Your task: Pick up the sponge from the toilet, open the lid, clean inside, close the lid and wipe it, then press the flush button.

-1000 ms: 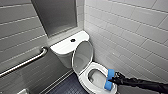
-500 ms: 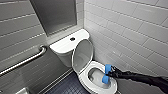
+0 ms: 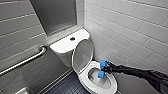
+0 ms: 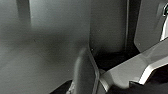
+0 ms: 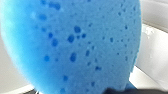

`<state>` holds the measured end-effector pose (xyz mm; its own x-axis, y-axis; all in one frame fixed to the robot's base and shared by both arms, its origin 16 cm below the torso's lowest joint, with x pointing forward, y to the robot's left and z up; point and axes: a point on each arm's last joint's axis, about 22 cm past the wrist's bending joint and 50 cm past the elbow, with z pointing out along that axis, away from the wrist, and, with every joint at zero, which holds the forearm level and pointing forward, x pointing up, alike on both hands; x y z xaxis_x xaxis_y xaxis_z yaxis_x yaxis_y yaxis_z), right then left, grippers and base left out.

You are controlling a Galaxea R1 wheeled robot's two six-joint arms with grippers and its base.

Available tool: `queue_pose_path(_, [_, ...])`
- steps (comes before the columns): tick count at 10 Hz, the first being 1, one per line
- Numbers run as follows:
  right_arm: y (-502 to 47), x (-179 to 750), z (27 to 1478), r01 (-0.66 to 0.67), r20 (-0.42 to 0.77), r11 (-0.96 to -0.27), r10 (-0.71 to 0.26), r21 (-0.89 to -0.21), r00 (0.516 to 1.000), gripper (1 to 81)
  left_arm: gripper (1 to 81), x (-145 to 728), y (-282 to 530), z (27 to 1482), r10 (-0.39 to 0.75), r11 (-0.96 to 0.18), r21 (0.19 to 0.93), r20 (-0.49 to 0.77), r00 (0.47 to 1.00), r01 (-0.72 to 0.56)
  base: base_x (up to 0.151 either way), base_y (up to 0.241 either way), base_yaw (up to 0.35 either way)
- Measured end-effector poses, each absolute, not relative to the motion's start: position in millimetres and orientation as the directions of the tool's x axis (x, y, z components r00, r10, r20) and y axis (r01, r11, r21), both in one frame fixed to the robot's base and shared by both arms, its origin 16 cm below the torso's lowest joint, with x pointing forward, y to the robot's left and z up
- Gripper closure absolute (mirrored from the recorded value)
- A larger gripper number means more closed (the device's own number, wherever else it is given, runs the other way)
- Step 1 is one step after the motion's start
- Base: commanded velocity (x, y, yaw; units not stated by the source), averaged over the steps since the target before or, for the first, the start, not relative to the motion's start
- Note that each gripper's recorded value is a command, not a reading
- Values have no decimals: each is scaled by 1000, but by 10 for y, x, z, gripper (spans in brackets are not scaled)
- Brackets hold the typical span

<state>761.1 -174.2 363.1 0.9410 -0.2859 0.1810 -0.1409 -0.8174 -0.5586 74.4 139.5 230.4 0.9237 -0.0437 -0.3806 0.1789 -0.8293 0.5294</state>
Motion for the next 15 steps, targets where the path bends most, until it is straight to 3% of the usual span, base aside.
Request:
queue_pose_path(9, [-1589,8017,3699,-97,246,-821,-279,-563,928,811,10,964,1419,1943,-43,-831,534,-343,938,157,0,0,0])
queue_pose_path(15, [-1533,7951,2861,-188,161,-830,-314,-526,936,811,10,535,1435,1938,-42,-832,512,-444,895,215,0,0,0])
